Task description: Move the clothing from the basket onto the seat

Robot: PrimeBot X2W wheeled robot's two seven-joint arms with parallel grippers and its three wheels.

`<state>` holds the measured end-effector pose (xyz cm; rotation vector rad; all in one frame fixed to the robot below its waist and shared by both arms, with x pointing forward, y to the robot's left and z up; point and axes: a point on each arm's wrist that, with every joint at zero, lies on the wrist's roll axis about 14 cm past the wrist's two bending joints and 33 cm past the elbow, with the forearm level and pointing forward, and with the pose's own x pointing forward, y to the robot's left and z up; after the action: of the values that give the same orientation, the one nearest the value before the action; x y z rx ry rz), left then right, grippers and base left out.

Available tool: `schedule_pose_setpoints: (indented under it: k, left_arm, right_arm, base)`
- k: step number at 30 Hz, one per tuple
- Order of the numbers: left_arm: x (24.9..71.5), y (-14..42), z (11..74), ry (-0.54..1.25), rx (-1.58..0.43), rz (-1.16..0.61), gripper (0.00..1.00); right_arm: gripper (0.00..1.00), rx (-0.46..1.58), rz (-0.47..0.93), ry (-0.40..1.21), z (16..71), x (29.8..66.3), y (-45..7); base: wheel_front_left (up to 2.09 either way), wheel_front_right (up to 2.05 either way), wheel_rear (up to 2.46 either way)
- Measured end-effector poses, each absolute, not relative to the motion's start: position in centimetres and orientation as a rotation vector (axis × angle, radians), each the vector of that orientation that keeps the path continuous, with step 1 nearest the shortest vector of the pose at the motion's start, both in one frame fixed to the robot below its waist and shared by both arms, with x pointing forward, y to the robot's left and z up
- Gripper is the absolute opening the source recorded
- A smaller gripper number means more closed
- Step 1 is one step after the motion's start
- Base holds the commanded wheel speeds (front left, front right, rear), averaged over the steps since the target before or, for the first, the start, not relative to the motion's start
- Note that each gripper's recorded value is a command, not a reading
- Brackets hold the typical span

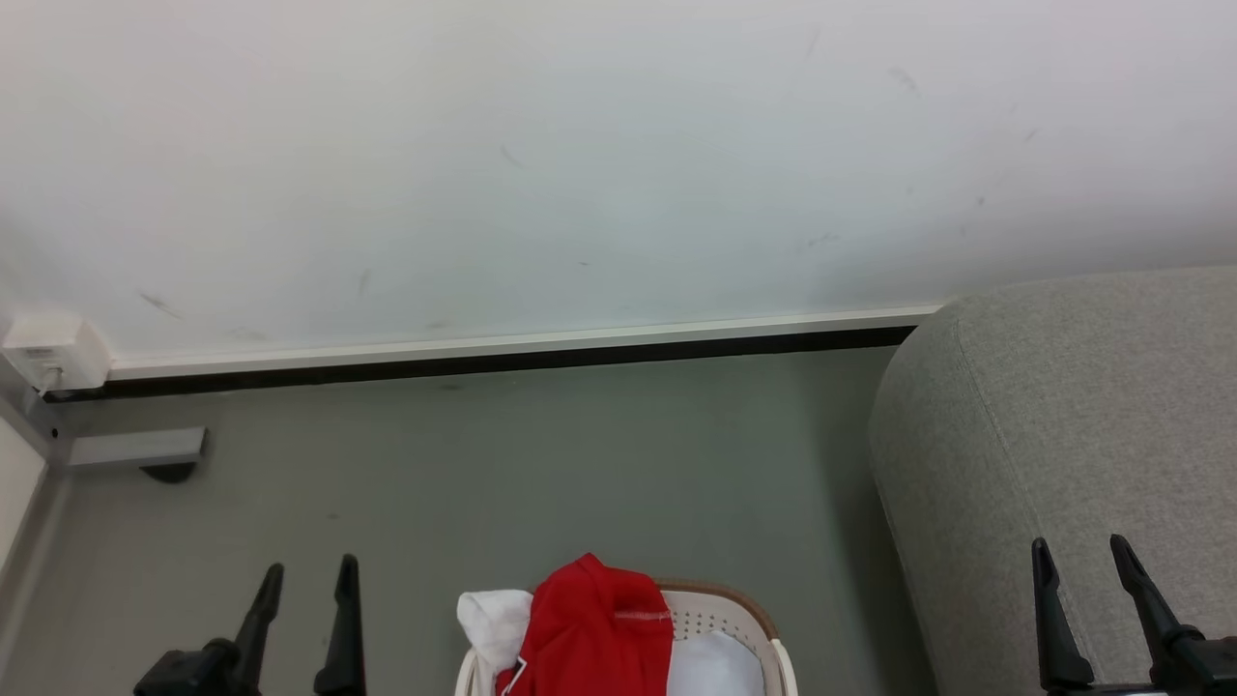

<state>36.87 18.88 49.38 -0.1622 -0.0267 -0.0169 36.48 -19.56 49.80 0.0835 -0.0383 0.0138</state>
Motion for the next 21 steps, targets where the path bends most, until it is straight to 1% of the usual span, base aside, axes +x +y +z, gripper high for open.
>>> schedule_pose_setpoints:
  k: [13,21]
  left_arm:
    - [36.7,18.8,48.9,-0.024,-0.098,-0.028,1.00]
    - [36.8,18.7,48.8,-0.027,-0.060,-0.040,1.00]
  right_arm:
    - [1.00,0.077,0.004,-0.019,48.8,36.4,-19.9]
    - [1.00,0.037,0.011,-0.011,48.4,36.2,-19.8]
  base:
    - [0.00,0.00,0.00]
    - [0.00,0.00,0.00]
